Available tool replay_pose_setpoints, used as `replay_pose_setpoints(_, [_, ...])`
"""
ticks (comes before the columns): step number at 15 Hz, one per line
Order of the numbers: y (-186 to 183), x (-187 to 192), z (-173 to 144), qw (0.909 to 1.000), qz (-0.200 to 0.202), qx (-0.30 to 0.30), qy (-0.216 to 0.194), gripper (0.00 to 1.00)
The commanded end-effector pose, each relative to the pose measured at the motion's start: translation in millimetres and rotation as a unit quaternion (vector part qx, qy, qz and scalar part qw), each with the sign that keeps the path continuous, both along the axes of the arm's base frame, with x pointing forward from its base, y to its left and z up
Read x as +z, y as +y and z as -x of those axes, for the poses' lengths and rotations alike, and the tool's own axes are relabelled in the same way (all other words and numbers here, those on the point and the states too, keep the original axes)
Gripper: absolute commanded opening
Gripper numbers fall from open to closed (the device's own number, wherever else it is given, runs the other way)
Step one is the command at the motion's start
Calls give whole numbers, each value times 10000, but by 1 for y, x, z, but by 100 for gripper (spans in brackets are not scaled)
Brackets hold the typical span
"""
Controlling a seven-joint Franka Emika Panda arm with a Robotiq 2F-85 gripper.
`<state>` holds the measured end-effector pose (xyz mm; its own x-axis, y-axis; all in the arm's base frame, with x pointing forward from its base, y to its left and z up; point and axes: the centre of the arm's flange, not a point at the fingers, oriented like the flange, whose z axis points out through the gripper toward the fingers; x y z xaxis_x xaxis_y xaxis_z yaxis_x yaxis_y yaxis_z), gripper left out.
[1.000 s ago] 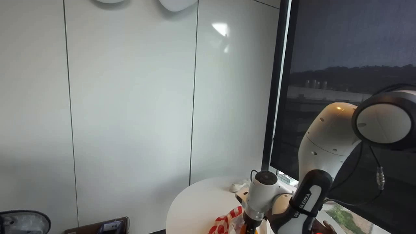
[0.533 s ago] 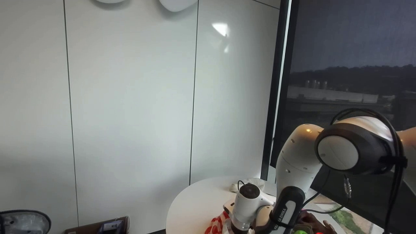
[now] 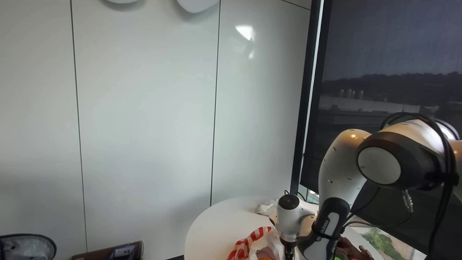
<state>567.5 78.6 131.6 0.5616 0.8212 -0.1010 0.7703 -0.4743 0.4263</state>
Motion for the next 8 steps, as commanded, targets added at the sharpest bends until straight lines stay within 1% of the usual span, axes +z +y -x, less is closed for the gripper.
replay_pose_setpoints(1, [-53,40,27,9955,283,-878,197,100])
replay_pose_setpoints(2, [-69,42,31,9926,340,-1124,298,100])
replay_pose_setpoints(3, [-87,41,38,9882,407,-1392,493,100])
replay_pose_setpoints(4, [-103,39,44,9844,399,-1596,621,100])
replay_pose_setpoints(6, [-131,27,55,9778,279,-1936,745,100])
replay_pose_setpoints(8, [-149,16,64,9751,-37,-2082,758,100])
